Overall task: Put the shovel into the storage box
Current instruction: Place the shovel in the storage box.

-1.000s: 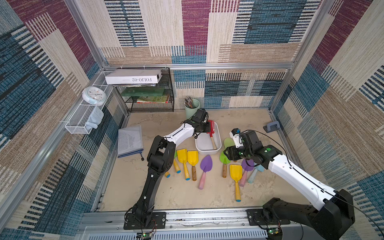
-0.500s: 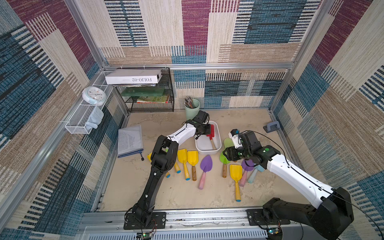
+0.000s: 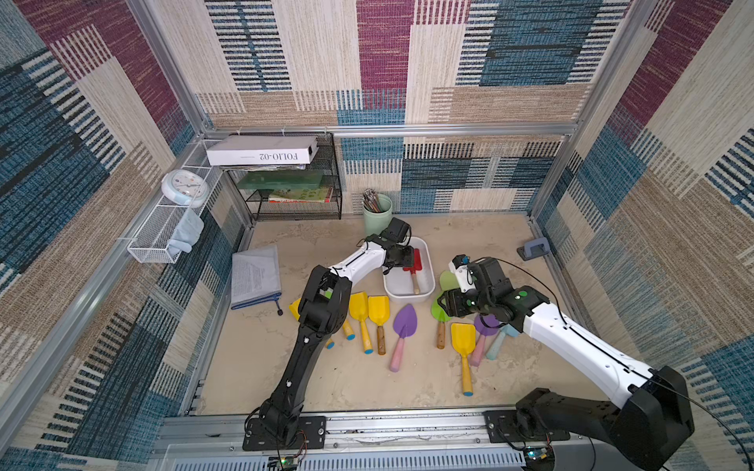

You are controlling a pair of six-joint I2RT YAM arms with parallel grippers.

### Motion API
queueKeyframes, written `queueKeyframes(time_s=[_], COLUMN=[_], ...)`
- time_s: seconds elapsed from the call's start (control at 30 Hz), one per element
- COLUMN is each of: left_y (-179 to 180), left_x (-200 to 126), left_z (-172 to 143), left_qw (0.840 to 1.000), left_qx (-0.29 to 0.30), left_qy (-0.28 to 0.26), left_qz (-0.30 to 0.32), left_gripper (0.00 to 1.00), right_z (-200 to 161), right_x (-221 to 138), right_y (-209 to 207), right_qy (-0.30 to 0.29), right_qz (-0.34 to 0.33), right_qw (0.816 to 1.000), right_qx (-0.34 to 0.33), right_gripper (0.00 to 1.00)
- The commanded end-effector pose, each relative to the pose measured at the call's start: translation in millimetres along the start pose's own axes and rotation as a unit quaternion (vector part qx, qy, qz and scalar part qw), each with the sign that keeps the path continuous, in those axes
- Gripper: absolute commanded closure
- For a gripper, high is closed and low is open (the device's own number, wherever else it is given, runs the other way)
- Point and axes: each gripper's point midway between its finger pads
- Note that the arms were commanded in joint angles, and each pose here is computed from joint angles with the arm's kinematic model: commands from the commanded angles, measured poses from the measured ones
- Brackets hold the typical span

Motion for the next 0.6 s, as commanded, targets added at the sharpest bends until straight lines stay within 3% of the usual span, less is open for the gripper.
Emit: queueKeyframes(time_s=[0.0, 0.2, 0.57], left_y=[-6.2, -21.6, -48.3], left_x=[-21.1, -62.4, -134.9], left_z=[16.2, 35.9, 37.4], left_qw=[1.0, 0.998, 0.991], left_qx=[0.013, 0.024, 0.031], left_qy=[-0.024, -0.058, -0.108], left_qz=[0.001, -0.015, -0.072], left_gripper=[0.41, 0.37, 0.33], right_z=[4.7, -6.7, -27.8], right_x=[-0.5, 16.0, 60.2], right_y=[-13.8, -53.6, -95.4], right_qy=[-0.011, 0.02, 0.1], right_qz=[-0.041, -0.13, -0.17], right_qw=[0.999, 0.991, 0.98], right_qx=[0.014, 0.02, 0.033], right_gripper=[0.35, 0.36, 0.42])
Point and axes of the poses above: each gripper's point midway between its finger pads, its own x axis out along the fingers, its own y axis along the line the jaws close on, z = x × y, and after that the axes turned 8 degrees about x, right-handed
